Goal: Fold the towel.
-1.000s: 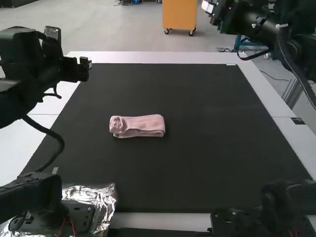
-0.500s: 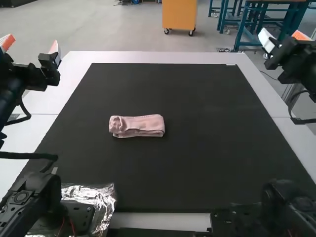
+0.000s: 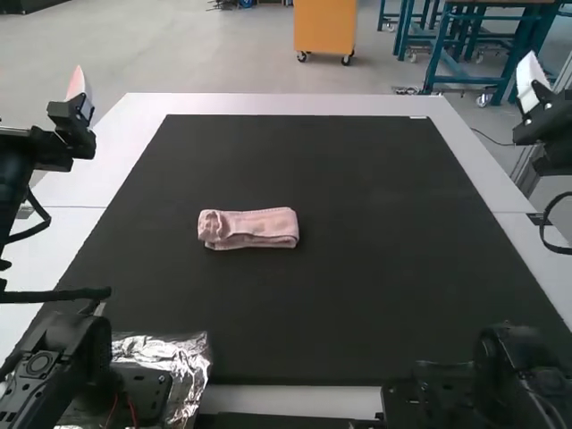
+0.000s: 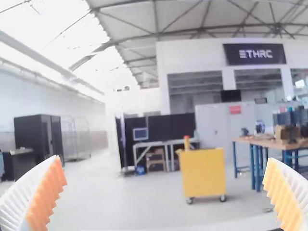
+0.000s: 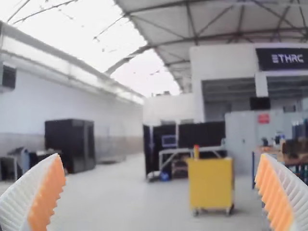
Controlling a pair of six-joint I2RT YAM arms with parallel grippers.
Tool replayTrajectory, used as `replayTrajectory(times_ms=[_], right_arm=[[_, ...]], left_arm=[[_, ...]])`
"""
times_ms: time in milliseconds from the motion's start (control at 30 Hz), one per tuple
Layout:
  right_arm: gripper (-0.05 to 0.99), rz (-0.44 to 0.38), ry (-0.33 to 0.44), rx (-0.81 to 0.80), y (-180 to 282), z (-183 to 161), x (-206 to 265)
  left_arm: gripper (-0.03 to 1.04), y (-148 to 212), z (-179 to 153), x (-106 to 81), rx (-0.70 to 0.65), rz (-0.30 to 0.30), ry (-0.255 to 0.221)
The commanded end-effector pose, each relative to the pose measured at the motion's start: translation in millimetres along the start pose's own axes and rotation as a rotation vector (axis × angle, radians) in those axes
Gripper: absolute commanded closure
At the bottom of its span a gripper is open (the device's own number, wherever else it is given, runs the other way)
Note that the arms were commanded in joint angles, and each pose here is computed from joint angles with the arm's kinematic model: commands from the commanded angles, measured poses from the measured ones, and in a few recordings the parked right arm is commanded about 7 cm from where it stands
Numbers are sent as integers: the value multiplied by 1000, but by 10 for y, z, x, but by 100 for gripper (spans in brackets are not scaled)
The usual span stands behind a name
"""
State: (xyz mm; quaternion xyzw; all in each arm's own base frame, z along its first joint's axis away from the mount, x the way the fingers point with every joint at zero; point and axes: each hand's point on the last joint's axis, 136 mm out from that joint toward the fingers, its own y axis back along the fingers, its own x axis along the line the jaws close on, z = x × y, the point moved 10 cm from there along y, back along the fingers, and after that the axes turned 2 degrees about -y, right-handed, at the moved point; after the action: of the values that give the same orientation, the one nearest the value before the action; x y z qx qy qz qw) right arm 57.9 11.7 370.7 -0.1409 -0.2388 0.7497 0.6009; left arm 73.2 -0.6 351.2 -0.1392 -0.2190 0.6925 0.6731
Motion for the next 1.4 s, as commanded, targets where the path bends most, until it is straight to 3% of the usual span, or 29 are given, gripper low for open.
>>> replayTrajectory(times_ms=[0,100,333,467,533,600,733,833,900,967,1033,1367], right_arm=[[3,-23,54,-47,-39,-269,-71],[3,22,71,-74,-46,-511,-82],[3,45,77,-17,10,-1073,-147],[3,43,75,10,33,-1206,-165],[3,41,108,41,45,-1293,-177],[3,-12,114,84,67,-1420,-231],[3,-204,93,207,128,-1654,-392],[3,-312,49,347,209,-1860,-476],[3,-328,47,456,279,-2008,-493],[3,-339,51,557,355,-2133,-505],[3,-341,57,583,376,-2162,-509],[3,-323,56,587,374,-2167,-495]], left_arm=[[4,-31,-152,-38,-33,-14,-4],[6,-46,-324,-82,-70,-34,-43],[6,-23,-841,-190,-20,-94,-53],[6,11,-1077,-225,17,-107,-60],[6,30,-1196,-240,46,-111,-78],[5,53,-1316,-251,78,-113,-124],[5,96,-1549,-282,235,-153,-188],[5,145,-1699,-299,343,-173,-166],[5,194,-1809,-313,430,-175,-90],[6,236,-1889,-321,502,-156,21],[10,241,-1898,-318,514,-134,97],[5,238,-1904,-271,518,-95,104]])
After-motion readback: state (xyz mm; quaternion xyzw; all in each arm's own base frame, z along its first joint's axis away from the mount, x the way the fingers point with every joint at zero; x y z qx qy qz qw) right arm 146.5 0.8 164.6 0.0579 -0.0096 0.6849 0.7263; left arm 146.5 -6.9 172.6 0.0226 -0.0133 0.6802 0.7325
